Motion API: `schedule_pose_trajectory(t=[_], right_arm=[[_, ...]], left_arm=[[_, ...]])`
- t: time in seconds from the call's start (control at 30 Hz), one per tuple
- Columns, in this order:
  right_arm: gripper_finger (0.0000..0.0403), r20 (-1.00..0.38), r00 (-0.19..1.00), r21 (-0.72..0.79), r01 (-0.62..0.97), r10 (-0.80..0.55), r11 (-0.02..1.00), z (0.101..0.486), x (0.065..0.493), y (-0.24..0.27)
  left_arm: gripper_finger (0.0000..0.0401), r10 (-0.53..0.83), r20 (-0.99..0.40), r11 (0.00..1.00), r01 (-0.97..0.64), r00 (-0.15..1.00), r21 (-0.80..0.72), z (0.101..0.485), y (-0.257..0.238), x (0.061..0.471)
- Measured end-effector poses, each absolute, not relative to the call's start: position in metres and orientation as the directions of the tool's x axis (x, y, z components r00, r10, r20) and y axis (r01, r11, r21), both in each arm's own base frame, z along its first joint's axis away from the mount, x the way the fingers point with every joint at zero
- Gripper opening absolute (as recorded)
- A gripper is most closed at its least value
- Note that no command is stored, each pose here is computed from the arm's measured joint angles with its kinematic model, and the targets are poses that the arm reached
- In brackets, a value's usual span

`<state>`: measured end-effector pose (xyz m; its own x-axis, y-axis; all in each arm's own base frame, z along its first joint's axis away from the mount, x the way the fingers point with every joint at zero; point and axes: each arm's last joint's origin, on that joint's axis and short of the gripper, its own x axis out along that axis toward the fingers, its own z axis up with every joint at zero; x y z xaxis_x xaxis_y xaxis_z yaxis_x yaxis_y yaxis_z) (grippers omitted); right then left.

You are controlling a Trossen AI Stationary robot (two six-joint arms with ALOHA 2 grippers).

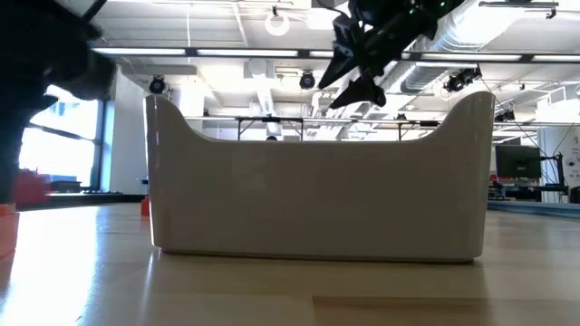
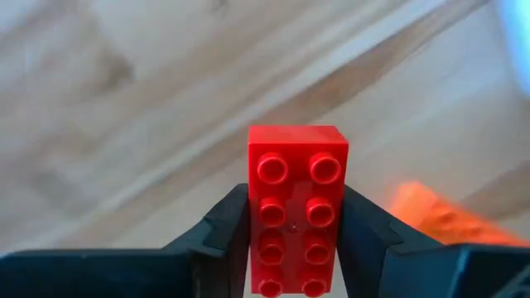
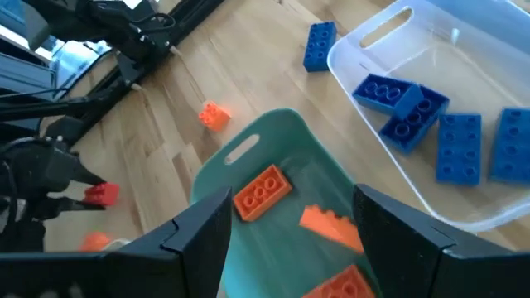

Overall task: Sort & place blocks by color
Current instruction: Put the red game piece into the white bin

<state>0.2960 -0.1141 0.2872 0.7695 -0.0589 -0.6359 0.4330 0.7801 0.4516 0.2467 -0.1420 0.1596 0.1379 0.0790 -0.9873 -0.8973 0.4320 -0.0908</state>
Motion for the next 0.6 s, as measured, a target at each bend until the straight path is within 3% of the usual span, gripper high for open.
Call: schedule_pose_trajectory(t=[0.4,0.6], right_arm=[[0.0236,-0.643,0.766,0.543,0.458,-0.003,0.703,0.315,0.269,-0.081],[0.0236,-0.747,0.664,0.542,0.576,0.037,0.612,0.306,0.262,-0.063]], left_arm=[[0.0110,0.214,-0.876,0.676,-0.713,0.433,-0.187,0.228,-0.083,0.249],[0.0110,0.176,-0.778,0.830,-0.515,0.603,-0.212,0.252,-0.061,0.262]])
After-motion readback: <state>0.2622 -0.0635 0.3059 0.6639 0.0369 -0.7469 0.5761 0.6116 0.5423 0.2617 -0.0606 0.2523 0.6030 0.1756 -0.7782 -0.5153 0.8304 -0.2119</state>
